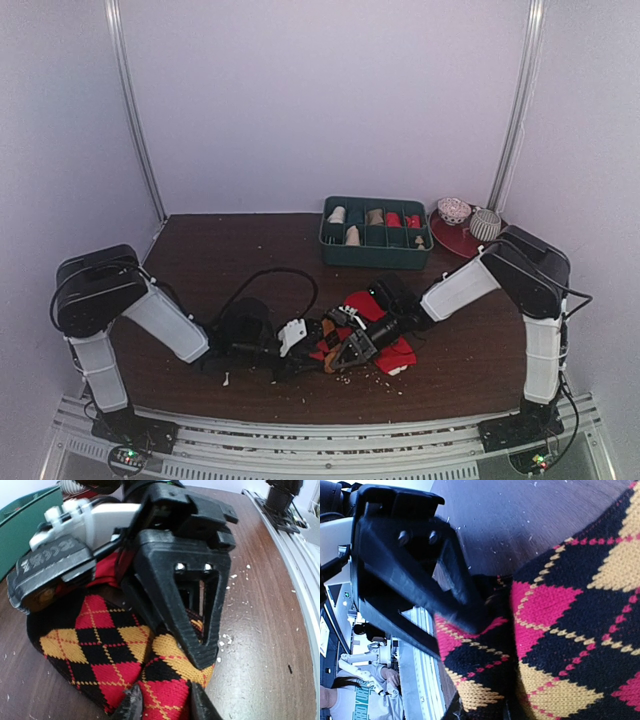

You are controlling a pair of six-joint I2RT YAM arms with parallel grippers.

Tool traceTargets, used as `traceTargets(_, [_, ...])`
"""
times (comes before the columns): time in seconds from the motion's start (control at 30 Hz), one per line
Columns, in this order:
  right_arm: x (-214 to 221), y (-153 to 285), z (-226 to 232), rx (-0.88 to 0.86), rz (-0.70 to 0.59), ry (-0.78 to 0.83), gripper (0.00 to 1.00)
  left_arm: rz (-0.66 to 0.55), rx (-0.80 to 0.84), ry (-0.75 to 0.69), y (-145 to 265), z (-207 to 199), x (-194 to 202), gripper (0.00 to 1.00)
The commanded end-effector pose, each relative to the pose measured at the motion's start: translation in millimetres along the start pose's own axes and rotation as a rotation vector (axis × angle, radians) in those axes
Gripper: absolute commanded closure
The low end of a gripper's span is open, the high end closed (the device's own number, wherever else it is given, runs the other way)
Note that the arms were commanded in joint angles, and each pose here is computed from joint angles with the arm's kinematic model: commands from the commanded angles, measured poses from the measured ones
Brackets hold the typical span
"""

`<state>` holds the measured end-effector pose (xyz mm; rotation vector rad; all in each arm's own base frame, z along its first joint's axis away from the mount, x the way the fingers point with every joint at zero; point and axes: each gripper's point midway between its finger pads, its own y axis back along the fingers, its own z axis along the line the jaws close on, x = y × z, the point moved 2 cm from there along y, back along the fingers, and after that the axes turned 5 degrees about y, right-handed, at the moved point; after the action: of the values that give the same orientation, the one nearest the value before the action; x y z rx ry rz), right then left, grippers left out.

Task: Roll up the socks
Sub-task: Roll a pair of socks at the center of the board.

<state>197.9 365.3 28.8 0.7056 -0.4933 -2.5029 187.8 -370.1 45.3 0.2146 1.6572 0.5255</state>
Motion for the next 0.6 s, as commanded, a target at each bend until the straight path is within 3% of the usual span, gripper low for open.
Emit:
traceTargets(0.0, [72.1,-8.1,-42.2,0.149,0.174,-0.237,0.91,0.090,0.041,0.042,-8.0,-5.9,20.4,0.87])
traceTargets(0.07, [66.3,-6.2,-39.1,0.150,0.158,-0.212,0.89,0.130,0.022,0.087,-6.0,-4.7,30.8,0.99])
traceTargets(0.2, [50.3,-0.9,-27.9,0.149,0.110,-0.145,0.81,0.213,-0.046,0.211,4.0,-1.1,53.5,1.00])
traceTargets(0.27, [36.8,4.4,-18.8,0.159,0.065,-0.087,0.70,0.286,-0.071,0.284,8.6,-1.1,65.3,1.00])
traceTargets(0.37, [11.2,18.9,1.6,0.183,-0.031,0.026,0.61,0.406,-0.087,0.389,19.5,-6.2,80.9,1.00])
traceTargets(0.57, [-16.0,44.1,46.2,0.308,-0.184,0.303,0.55,0.528,-0.015,0.573,36.8,-23.3,83.1,1.00])
